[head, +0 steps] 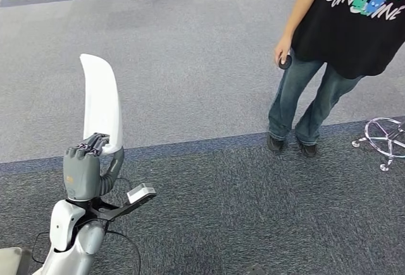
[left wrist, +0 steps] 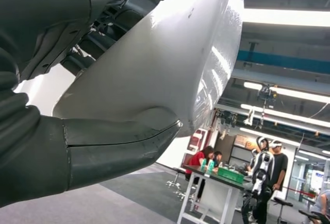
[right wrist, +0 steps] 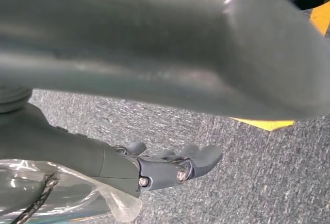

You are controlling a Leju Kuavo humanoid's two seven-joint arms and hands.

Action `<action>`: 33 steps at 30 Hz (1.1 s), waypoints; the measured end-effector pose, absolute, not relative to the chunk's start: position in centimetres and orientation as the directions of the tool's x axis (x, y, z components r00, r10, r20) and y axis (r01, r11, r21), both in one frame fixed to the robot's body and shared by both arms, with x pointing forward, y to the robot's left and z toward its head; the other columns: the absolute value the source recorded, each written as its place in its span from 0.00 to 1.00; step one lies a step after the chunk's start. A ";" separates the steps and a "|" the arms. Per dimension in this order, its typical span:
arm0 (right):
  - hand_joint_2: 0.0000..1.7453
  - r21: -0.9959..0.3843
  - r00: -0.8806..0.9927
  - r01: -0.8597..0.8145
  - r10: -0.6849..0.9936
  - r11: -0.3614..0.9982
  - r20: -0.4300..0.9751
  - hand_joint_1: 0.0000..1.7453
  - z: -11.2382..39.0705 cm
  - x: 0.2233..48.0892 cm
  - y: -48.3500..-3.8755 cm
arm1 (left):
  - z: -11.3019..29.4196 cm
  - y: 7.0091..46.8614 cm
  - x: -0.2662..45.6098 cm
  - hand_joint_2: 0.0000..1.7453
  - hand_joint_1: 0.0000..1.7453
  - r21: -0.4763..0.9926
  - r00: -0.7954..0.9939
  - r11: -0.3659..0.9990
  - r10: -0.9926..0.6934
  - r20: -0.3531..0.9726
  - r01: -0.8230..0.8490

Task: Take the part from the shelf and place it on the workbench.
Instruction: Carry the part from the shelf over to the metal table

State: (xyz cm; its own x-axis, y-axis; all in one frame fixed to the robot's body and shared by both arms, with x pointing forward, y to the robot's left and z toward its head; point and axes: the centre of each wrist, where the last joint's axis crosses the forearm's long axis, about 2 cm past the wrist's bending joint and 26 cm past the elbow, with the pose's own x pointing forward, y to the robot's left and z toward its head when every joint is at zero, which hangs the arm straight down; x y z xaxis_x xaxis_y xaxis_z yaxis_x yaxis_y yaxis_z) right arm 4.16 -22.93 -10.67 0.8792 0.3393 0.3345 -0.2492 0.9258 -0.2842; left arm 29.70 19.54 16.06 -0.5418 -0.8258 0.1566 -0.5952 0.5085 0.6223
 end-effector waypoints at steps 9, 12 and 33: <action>0.00 -0.284 0.883 -0.249 0.337 0.926 0.327 0.00 -10.7 4.2 -22.9 | 16.0 19.6 29.7 1.00 1.00 0.619 -0.538 0.515 -0.825 0.170 -0.593; 0.00 -0.284 0.884 -0.249 0.337 0.926 0.325 0.00 -10.7 4.2 -22.9 | 16.0 19.6 29.7 1.00 1.00 0.619 -0.536 0.514 -0.826 0.172 -0.594; 0.00 -0.282 0.887 -0.245 0.332 0.928 0.320 0.00 -10.7 4.2 -22.9 | 16.0 19.6 29.6 1.00 1.00 0.624 -0.533 0.516 -0.826 0.182 -0.587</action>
State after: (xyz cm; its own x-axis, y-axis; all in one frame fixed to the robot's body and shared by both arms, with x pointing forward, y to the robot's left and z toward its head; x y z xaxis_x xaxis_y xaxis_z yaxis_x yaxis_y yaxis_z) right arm 4.16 -22.93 -10.67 0.8872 0.3320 0.3204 -0.2452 0.9275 -0.2822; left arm 29.65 19.59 15.97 -0.5330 -0.8264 0.1815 -0.5872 0.5158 0.6238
